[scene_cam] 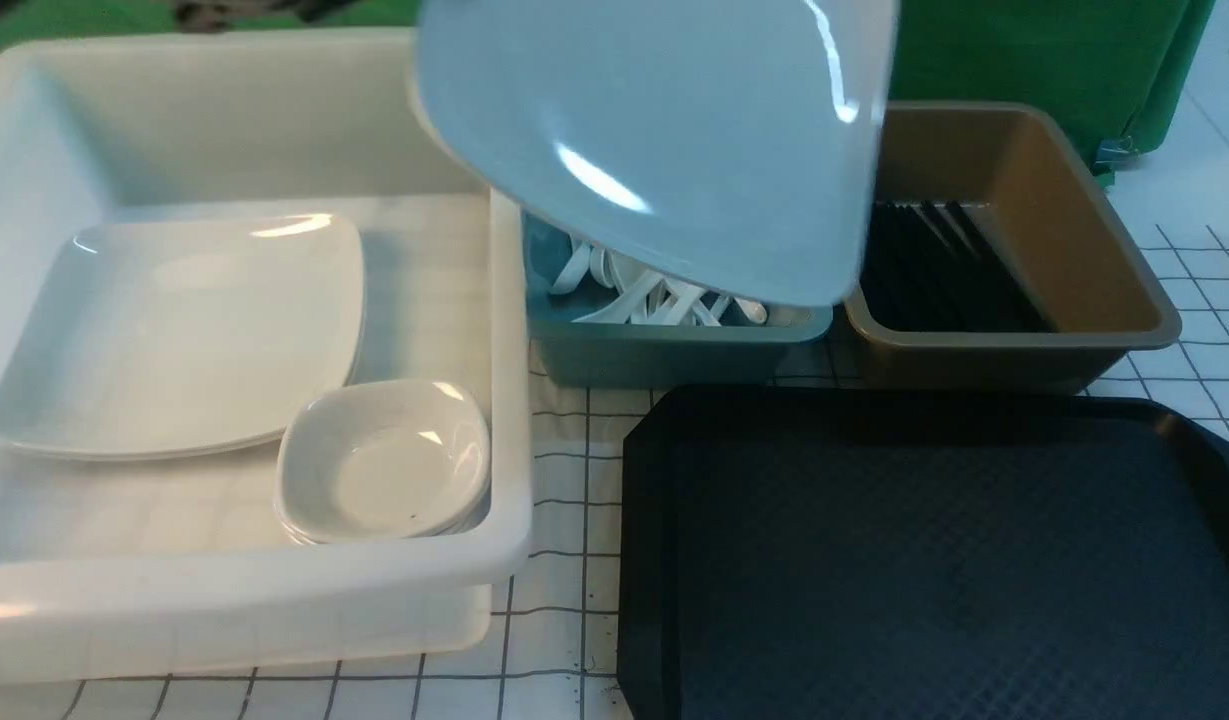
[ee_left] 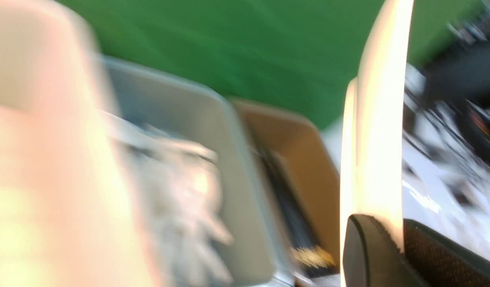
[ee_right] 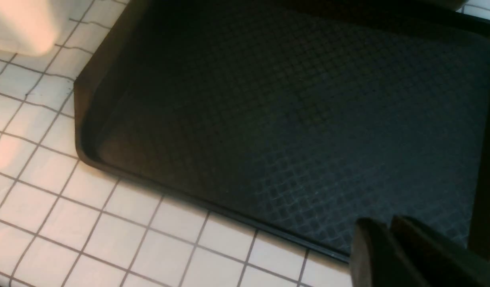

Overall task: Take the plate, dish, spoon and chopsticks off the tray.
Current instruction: Use the left arm to put the plate into the large storage box on the left

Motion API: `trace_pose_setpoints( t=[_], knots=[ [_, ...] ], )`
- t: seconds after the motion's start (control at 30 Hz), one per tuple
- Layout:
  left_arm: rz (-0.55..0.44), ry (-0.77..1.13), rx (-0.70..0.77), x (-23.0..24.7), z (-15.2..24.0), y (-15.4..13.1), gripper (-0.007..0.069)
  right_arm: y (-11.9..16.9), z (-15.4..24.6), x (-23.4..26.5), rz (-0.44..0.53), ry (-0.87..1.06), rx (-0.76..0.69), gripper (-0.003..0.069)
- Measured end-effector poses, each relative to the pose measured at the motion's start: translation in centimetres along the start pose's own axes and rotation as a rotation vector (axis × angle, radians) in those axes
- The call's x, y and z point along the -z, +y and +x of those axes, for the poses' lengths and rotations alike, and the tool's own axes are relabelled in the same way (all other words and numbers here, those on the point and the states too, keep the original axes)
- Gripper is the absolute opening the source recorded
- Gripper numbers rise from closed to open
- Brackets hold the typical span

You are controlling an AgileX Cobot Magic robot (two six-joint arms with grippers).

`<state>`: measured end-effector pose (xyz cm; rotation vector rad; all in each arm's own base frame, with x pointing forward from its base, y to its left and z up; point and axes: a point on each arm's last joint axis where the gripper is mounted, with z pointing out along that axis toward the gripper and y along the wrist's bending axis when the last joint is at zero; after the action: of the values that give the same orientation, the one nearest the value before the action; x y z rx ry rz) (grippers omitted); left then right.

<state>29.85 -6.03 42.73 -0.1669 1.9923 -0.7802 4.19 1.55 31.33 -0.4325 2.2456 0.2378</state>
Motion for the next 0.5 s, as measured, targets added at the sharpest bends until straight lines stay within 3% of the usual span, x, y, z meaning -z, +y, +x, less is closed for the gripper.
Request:
trace_pose_setpoints(
  t=[0.27,0.5],
  knots=[
    [-0.301,-0.119,0.059,8.1,-4.4,9.7,0.0027,0.0,0.0,0.0,0.004,-0.001,0.002,0.0071],
    [-0.368,-0.121,0.138,9.9,-5.0,14.8,0.0028,-0.1,0.0,0.0,0.007,-0.001,0.004,0.0071]
  ],
)
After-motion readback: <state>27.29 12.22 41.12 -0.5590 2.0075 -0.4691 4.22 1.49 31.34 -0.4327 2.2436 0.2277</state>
